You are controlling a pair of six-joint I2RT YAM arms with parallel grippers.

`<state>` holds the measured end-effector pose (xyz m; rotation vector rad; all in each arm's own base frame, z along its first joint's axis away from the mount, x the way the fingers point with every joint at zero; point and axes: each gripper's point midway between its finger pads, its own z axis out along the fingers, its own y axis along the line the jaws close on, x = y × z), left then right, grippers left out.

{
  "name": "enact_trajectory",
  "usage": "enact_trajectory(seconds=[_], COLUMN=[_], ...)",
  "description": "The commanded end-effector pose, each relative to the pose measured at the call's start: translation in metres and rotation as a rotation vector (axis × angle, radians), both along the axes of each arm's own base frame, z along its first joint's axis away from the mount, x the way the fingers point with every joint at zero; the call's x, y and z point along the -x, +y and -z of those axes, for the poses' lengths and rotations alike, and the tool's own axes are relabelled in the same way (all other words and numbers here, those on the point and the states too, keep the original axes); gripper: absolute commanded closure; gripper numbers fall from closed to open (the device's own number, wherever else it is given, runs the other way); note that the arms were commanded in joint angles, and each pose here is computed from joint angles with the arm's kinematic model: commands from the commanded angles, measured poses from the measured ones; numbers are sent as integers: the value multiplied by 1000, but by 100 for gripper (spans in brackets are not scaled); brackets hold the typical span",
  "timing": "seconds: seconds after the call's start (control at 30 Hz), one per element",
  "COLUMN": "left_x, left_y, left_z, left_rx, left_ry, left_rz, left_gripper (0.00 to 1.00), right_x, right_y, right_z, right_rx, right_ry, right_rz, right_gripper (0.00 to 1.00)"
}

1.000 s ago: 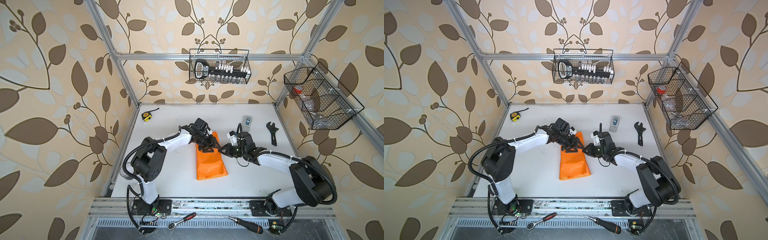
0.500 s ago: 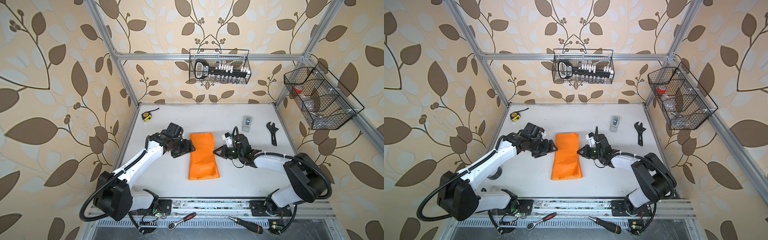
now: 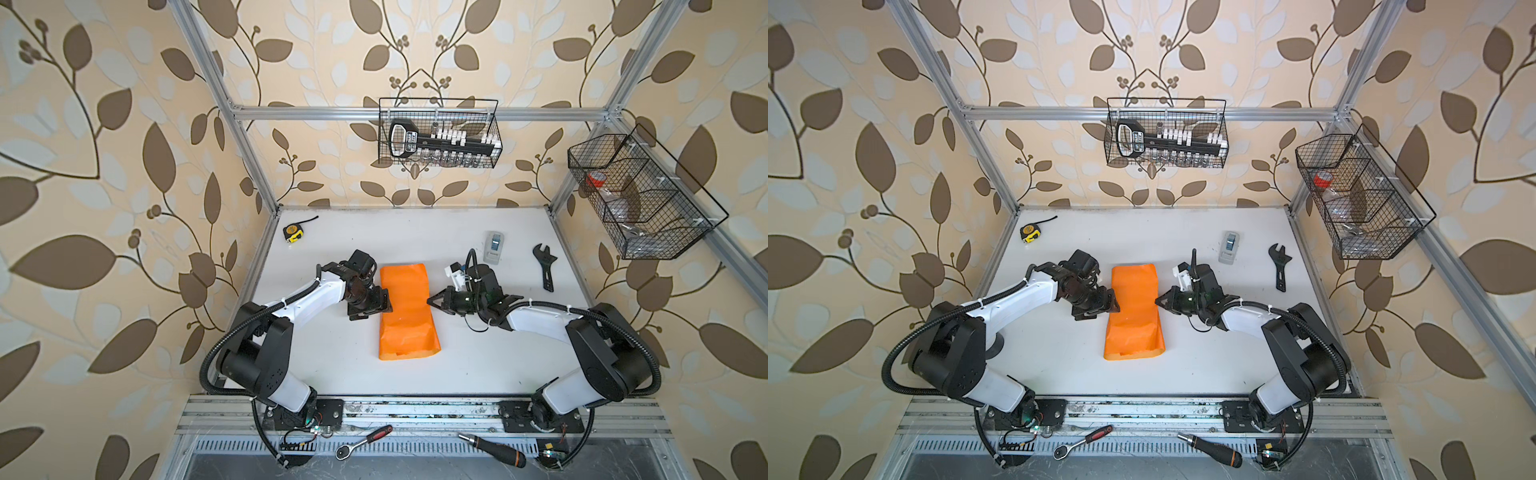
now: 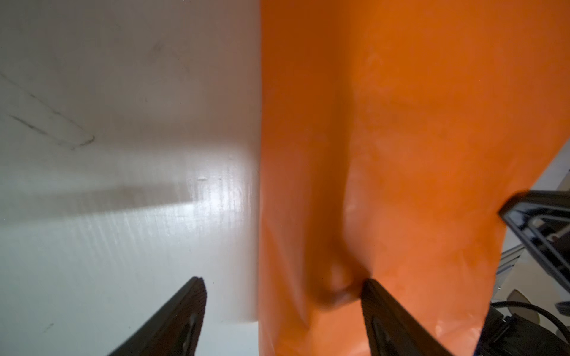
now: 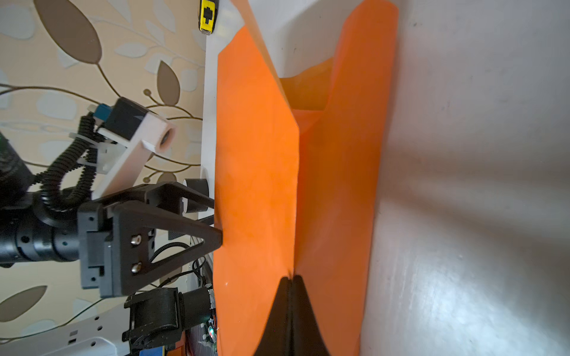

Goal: Wrap a gift box in wrapping paper
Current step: Second fold the wrapping paper around the gift box.

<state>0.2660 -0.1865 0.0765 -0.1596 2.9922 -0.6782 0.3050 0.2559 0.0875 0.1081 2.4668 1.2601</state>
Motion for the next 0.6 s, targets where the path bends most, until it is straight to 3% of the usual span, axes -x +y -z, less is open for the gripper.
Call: enact_trajectory(seconds=[0.0,0.23,0.4,0.57], left_x=[-11,-13,-8,-2], left_y=[4,3,6,5], left_z=[-1,0,11,17], left_rx=[-47,-52,-70,-51], left_ry=[-37,-33,-3,11], left_rz=[13,18,25,22], left_gripper=[20,22,33,39], right_x=[-4,-3,-4,-5], right_y=[-3,-1,0,-13], right_z=[3,11,5,-9], right_rx=[28,22,8,23], right_ry=[5,26,15,-18], right_rz=[-3,-12,-13,13], right_gripper=[100,100,99,75])
